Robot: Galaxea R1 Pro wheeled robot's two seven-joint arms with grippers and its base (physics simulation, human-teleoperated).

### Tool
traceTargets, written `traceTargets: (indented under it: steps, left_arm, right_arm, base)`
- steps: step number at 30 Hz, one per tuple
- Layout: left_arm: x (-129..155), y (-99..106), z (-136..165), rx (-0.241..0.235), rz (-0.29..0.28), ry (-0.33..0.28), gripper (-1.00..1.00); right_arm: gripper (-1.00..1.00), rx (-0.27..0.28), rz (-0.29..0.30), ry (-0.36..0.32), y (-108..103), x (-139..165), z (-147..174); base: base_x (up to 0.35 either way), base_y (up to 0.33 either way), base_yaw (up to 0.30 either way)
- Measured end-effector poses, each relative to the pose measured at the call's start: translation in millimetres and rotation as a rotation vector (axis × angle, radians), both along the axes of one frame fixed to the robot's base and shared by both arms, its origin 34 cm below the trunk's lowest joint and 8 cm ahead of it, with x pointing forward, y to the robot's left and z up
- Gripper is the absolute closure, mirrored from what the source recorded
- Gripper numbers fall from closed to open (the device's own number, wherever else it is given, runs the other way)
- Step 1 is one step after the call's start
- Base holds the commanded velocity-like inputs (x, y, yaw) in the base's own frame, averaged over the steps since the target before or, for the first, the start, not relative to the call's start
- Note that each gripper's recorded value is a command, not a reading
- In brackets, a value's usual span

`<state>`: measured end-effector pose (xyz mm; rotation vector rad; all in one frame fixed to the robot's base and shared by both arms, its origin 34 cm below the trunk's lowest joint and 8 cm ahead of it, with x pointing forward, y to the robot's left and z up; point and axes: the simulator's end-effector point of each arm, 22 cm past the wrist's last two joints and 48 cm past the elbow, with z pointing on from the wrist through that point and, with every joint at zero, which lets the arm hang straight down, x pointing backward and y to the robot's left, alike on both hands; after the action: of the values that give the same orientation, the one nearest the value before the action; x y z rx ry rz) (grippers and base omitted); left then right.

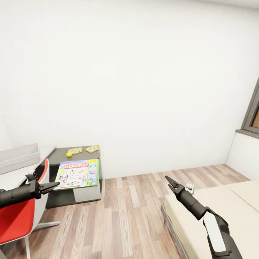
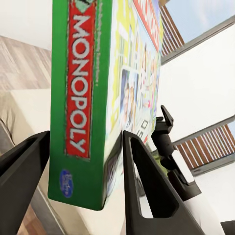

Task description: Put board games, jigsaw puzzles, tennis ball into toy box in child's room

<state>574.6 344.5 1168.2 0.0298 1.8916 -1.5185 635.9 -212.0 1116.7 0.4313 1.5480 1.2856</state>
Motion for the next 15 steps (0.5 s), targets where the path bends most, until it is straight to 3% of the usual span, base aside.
traceTargets:
  steps: [6,15]
  left_arm:
    - [-0.1,0.2,-0.2,0.001,0.0,0.0,1.0]
    - [-0.2,0.4,-0.3,0.001,0.0,0.001,1.0]
  right_arm:
    - [-1.0,0.0,-0.002,-0.002,-0.1,0.3,0.5]
    - [-1.0,0.0,-0.002,-0.003,0.1,0.3,0.7]
  base:
    - [0.122,0.0,0.02]
    - [0.142,0.0,0.237]
